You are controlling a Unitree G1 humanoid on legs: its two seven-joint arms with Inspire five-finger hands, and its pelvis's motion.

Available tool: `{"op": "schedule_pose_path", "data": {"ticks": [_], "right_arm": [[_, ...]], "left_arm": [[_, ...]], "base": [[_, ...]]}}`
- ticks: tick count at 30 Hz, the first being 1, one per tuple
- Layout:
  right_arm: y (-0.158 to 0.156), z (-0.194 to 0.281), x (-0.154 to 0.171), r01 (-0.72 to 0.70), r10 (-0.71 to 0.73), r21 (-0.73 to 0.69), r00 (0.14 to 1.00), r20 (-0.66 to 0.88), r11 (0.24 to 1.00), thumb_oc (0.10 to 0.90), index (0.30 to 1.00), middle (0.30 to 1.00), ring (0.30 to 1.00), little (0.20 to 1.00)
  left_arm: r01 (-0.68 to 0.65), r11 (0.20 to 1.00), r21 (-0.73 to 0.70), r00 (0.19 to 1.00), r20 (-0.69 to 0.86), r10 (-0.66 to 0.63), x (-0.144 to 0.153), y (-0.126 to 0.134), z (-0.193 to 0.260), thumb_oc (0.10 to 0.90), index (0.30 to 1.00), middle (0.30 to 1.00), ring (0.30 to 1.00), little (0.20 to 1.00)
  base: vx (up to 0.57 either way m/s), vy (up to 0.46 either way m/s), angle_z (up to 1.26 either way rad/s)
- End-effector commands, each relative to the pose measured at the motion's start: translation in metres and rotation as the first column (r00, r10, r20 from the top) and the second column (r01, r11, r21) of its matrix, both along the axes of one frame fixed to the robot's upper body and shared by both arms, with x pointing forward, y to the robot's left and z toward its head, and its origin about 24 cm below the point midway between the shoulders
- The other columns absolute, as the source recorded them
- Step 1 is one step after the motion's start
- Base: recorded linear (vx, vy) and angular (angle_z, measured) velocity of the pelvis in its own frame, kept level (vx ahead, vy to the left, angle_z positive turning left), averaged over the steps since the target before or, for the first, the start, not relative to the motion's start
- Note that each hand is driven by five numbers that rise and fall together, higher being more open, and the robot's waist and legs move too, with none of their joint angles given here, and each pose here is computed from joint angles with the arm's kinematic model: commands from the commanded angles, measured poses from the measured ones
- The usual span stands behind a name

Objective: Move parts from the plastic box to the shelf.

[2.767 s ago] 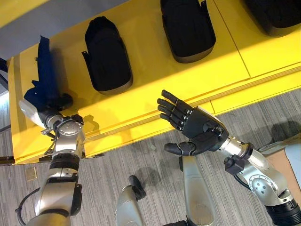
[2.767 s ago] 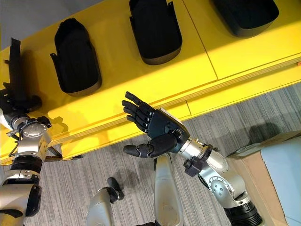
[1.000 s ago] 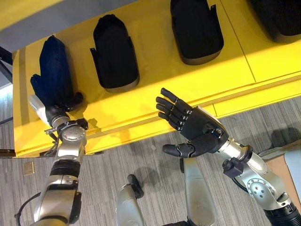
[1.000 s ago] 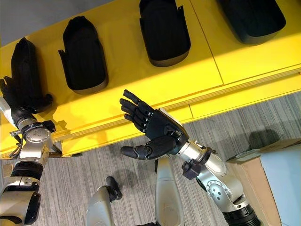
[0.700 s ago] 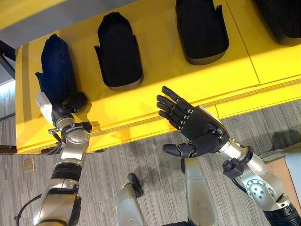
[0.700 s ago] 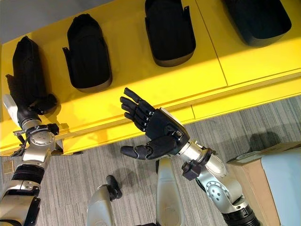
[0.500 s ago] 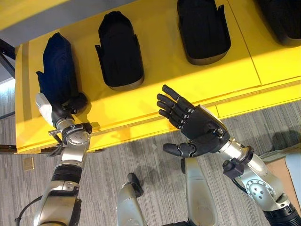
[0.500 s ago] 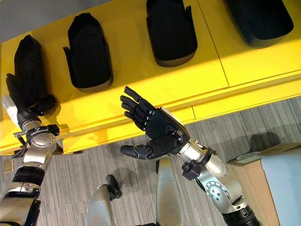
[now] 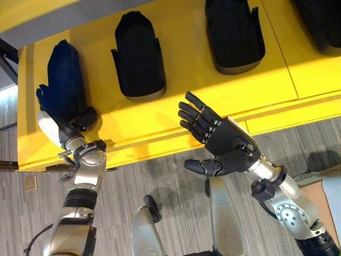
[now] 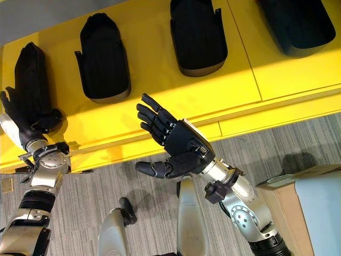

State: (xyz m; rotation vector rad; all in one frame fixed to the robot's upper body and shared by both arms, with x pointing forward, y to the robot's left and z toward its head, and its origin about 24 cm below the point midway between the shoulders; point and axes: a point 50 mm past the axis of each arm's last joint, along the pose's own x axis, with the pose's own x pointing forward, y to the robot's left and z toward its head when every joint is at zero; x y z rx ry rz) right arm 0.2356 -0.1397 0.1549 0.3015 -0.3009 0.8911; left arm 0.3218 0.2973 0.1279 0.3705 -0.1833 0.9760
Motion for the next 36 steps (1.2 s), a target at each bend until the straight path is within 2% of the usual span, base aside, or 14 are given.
{"op": "schedule_pose_path", "data": {"ticks": [1,12,20,29,36], "right_arm": [[0.017,0.037,-0.01,-0.105,0.062,0.195,0.975,0.213,0.975,0.9,1.0,1.0,1.0,1.0],[0.016,0.036,-0.01,-0.101,0.059,0.193,0.975,0.213,0.976,0.9,1.0,1.0,1.0,1.0],[0.015,0.033,-0.01,-0.097,0.059,0.178,0.977,0.206,0.979,0.9,1.0,1.0,1.0,1.0],[0.016,0.032,-0.01,-0.106,0.071,0.165,0.977,0.203,0.981,0.9,1.0,1.0,1.0,1.0],[0.016,0.031,-0.011,-0.095,0.059,0.173,0.978,0.2,0.98,0.9,1.0,1.0,1.0,1.0]], "left_arm": [[-0.215,0.968,0.13,0.976,0.075,0.207,-0.028,0.047,0.021,0.9,1.0,1.0,1.0,1.0],[-0.241,0.946,0.216,0.954,0.232,0.19,-0.031,0.04,0.054,0.9,1.0,1.0,1.0,1.0],[-0.287,0.896,0.338,0.905,0.403,0.138,-0.034,0.032,0.09,0.9,1.0,1.0,1.0,1.0],[-0.289,0.889,0.355,0.881,0.461,0.103,-0.035,0.025,0.103,0.9,1.0,1.0,1.0,1.0],[-0.217,0.903,0.37,0.883,0.469,0.02,-0.033,0.016,0.108,0.9,1.0,1.0,1.0,1.0]], "base": [[0.0,0.0,0.0],[0.0,0.0,0.0],[0.0,0.002,0.0],[0.0,0.0,0.0],[0.0,-0.001,0.0]]}}
